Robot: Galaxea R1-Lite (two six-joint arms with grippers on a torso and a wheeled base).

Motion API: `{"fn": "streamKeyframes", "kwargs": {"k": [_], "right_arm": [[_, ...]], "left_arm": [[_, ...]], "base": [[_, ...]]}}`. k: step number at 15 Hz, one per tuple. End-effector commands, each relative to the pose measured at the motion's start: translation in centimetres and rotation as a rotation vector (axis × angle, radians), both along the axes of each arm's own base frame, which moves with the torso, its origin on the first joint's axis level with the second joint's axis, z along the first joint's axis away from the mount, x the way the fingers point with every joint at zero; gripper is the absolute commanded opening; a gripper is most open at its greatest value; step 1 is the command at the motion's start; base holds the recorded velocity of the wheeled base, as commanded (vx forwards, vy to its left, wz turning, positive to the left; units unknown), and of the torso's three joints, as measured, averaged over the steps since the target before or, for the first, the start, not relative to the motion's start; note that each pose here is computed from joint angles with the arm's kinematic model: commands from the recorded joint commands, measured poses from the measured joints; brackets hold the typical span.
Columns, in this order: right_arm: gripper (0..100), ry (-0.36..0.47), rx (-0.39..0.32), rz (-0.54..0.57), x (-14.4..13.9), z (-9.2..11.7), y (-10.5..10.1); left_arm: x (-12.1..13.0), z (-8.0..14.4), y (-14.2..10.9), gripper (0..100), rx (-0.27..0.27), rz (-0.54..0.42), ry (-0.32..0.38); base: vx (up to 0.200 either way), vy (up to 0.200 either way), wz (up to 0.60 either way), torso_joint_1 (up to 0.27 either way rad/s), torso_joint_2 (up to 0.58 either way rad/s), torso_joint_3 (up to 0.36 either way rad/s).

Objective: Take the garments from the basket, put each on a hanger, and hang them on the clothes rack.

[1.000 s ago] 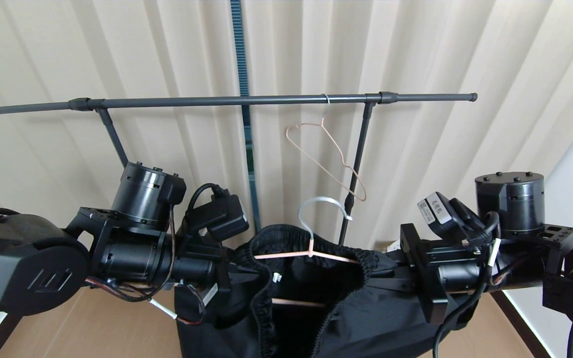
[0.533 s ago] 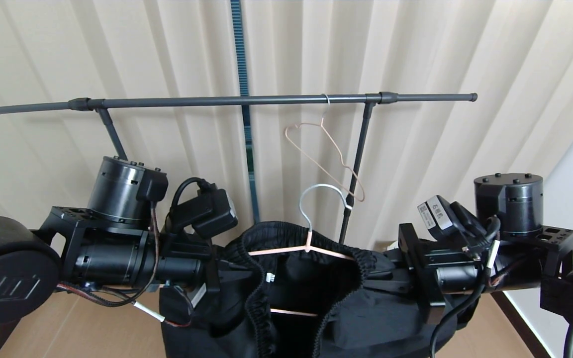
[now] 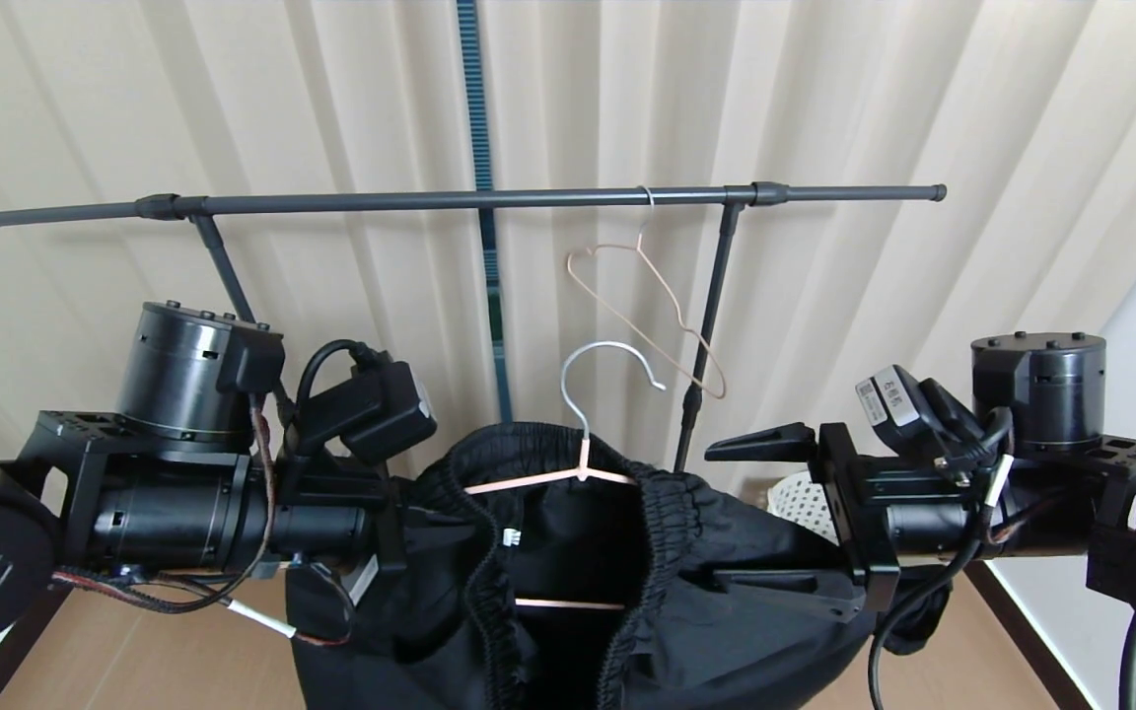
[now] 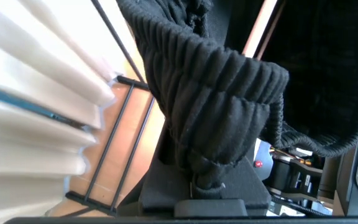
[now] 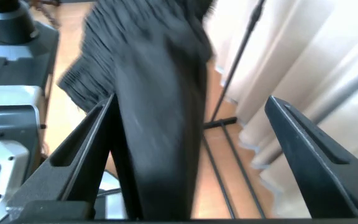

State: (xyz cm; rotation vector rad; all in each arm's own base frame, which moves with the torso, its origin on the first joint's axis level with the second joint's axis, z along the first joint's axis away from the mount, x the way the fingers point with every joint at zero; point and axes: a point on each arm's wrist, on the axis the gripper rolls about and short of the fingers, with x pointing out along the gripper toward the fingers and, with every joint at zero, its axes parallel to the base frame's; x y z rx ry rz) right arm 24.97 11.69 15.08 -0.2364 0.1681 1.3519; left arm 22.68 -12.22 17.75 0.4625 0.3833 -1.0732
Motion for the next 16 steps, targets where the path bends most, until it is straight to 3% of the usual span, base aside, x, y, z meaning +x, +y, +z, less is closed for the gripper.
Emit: {"fn": "streamKeyframes", "kwargs": {"k": [1,8,14,16], "right_arm": [[100,-0.006,0.002,-0.012,0.2,0.1,-0.3],[100,-0.022,0.012,-0.006,-0.1,0.6,-0.4],[100,-0.003,0.003,-0.023,0.5,0.0,-0.6],[100,-0.008,0.006,-0.023,0.6,0.2,-0.7]], "left_arm": [[-0.6,0.5,0.7,0,-0.008,0.015,-0.019],[-1.8,1.8,3.8,0,-0.034,0.124,-0.066],[-1.6,2.0,4.1,0,-0.058,0.154,-0.047],[-1.3,2.1,4.4,0,-0.066,0.170,-0.069]], "base": [[0.000,0.000,0.00,0.000,0.00,0.000],[0.000,0.000,0.00,0.000,0.00,0.000],[0.000,0.000,0.00,0.000,0.00,0.000],[0.000,0.000,0.00,0.000,0.00,0.000]]}}
